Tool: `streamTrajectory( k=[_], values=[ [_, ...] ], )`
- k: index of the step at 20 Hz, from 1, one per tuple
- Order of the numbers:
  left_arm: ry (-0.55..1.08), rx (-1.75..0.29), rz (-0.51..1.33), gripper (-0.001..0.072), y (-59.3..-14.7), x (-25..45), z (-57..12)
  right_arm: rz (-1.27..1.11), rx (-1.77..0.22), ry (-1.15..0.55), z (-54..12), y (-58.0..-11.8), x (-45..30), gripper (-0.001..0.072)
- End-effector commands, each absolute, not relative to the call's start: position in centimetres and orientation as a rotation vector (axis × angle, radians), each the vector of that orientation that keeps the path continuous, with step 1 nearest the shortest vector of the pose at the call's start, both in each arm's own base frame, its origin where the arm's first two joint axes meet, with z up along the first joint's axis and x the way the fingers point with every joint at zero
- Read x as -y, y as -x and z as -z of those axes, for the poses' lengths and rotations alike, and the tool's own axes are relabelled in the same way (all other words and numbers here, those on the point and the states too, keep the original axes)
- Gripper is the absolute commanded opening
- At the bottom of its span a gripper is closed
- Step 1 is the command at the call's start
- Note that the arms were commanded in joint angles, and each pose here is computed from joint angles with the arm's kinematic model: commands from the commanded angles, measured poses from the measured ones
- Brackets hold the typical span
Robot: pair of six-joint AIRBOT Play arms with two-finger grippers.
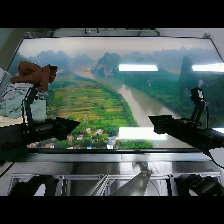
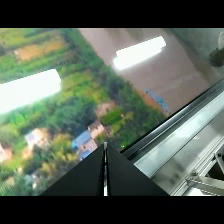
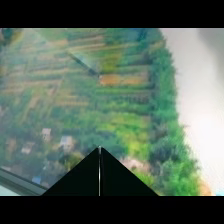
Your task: Fold the shirts.
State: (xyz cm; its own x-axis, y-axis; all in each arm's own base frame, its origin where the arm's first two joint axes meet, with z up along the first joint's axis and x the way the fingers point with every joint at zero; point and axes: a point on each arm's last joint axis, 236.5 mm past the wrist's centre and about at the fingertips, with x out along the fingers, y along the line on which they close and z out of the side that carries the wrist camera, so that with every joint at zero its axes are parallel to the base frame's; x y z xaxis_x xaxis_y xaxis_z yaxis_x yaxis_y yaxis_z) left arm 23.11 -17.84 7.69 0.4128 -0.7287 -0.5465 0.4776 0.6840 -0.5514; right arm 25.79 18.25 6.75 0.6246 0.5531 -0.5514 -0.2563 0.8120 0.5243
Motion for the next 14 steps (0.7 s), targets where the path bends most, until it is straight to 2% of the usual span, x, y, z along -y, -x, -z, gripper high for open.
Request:
streamTrajectory(
  k=[1,14],
  values=[
    [0.337,-0.85,0.777,0.0017,-23.08,17.88,-7.66,-0.481,-0.766,-0.422,-6.73,-25.76,-18.27,0.002],
    [0.341,-0.86,0.77,0.0017,-23.01,17.81,-7.11,-0.482,-0.772,-0.42,-6.62,-25.65,-18.27,0.002]
  ],
)
